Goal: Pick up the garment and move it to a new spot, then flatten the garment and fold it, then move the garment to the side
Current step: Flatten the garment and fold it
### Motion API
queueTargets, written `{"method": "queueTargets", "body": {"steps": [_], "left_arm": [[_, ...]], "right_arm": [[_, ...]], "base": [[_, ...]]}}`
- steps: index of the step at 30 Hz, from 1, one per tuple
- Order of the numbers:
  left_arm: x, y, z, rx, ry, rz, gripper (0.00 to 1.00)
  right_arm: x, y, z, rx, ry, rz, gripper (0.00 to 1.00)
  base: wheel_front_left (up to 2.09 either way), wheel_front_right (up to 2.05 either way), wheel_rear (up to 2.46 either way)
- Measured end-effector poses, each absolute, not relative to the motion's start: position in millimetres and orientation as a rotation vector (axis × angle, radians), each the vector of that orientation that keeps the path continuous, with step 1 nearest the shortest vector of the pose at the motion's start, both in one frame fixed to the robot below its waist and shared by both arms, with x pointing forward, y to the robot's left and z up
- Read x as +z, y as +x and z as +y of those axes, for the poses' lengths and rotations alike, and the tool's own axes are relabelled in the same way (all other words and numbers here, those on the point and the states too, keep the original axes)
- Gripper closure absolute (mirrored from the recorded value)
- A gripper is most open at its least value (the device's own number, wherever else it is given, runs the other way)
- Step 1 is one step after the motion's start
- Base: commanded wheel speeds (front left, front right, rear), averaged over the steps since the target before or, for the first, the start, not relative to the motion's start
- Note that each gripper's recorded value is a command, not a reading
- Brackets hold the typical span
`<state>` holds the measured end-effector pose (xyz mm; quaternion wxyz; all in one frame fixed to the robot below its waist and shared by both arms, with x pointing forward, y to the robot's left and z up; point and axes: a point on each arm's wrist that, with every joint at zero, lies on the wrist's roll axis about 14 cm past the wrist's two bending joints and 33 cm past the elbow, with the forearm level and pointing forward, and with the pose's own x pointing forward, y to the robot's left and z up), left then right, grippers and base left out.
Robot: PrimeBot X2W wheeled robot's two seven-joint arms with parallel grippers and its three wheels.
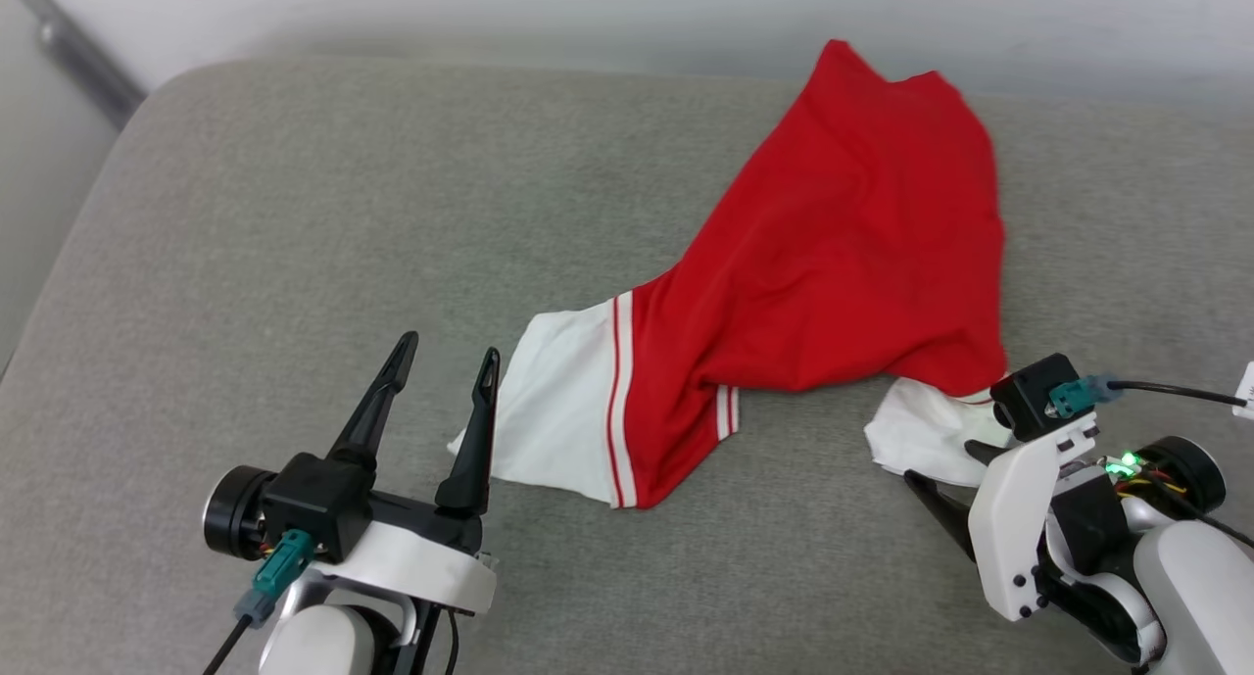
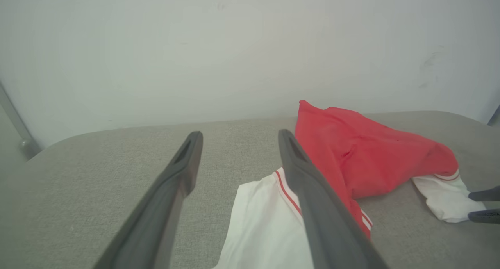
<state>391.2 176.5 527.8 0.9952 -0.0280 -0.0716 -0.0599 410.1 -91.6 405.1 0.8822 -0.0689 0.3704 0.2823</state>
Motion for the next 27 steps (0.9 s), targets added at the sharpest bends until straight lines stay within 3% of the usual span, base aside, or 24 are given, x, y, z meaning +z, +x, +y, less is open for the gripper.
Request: {"method": "queueTargets", "body": {"steps": [9, 10, 11, 19, 27], "left_arm": [[514.0, 383.1, 202.7, -0.036, -0.041, -0.096, 0.00], [513.5, 382.4, 204.7, -0.029, -0.040, -0.094, 0.00], [513.5, 381.8, 205.6, -0.026, -0.040, -0.094, 0.00], [520.1, 380.0, 202.1, -0.034, -0.047, -0.117, 0.00], [535.3, 383.7, 179.0, -0.100, -0.068, -0.168, 0.00]], "right_arm": [[362.4, 419.0, -80.2, 0.639, -0.252, 0.916, 0.00], [360.0, 418.9, -80.3, 0.638, -0.249, 0.928, 0.20], [359.2, 418.0, -80.0, 0.640, -0.252, 0.936, 1.00], [367.2, 398.7, -118.6, 0.616, -0.370, 0.950, 1.00], [408.4, 381.8, -227.9, 0.446, -0.599, 0.962, 1.00]], "base": [[0.00, 0.00, 0.00], [0.00, 0.00, 0.00], [0.00, 0.00, 0.00], [0.00, 0.00, 0.00], [0.00, 0.00, 0.00]]}}
